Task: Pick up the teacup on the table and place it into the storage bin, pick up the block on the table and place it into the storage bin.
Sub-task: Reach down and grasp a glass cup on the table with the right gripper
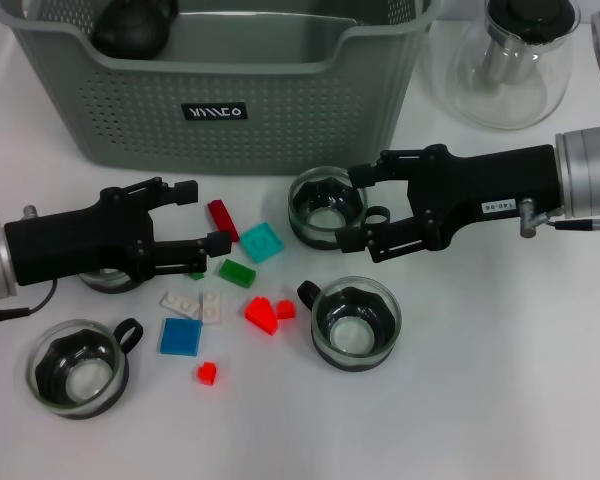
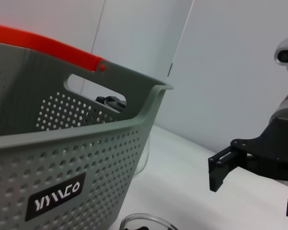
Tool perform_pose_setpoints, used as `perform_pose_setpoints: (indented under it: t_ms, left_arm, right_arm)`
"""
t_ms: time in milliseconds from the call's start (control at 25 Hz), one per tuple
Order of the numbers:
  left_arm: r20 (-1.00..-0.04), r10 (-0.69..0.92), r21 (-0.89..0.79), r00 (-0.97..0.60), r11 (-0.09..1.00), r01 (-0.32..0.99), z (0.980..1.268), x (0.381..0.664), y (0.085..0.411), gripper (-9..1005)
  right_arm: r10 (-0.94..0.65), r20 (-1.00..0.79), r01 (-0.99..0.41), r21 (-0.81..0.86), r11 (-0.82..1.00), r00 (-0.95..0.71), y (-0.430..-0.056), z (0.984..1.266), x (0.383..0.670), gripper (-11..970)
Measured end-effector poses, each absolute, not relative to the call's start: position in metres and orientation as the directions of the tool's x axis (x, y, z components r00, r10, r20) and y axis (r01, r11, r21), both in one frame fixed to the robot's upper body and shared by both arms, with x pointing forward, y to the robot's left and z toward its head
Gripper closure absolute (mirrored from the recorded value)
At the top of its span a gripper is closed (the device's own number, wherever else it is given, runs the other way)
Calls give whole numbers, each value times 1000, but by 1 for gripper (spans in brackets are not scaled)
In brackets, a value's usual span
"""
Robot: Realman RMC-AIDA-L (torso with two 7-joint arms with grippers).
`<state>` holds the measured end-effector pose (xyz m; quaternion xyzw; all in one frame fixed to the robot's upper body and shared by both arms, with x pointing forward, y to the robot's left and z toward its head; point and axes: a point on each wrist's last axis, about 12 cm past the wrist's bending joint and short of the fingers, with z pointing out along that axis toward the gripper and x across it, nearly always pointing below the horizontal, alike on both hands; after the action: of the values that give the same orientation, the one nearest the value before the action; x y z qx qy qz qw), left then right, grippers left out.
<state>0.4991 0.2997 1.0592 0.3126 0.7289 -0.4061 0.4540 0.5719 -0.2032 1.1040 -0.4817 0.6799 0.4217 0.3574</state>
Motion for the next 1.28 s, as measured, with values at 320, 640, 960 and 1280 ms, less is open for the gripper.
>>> perform_pose_setpoints:
  t_ms: [320, 640, 960, 1280]
  left_arm:
    - [-914, 87, -309, -397, 483, 819, 1058, 501, 297, 64]
    - [-913, 79, -319, -401, 476, 820, 1057, 501, 294, 66]
    - [-916, 88, -311, -391, 459, 832, 1058, 499, 292, 68]
    - [-917, 97, -304, -387, 460, 834, 1057, 498, 294, 70]
  right_arm:
    - [-391, -885, -965, 204, 167, -255, -197, 1101, 573, 12]
    - [-392, -884, -965, 206, 161, -254, -195, 1102, 574, 13]
    - [-416, -877, -970, 220, 102, -242, -195, 1116, 573, 12]
    - [-579, -788, -969, 247, 17, -211, -181, 1152, 571, 13]
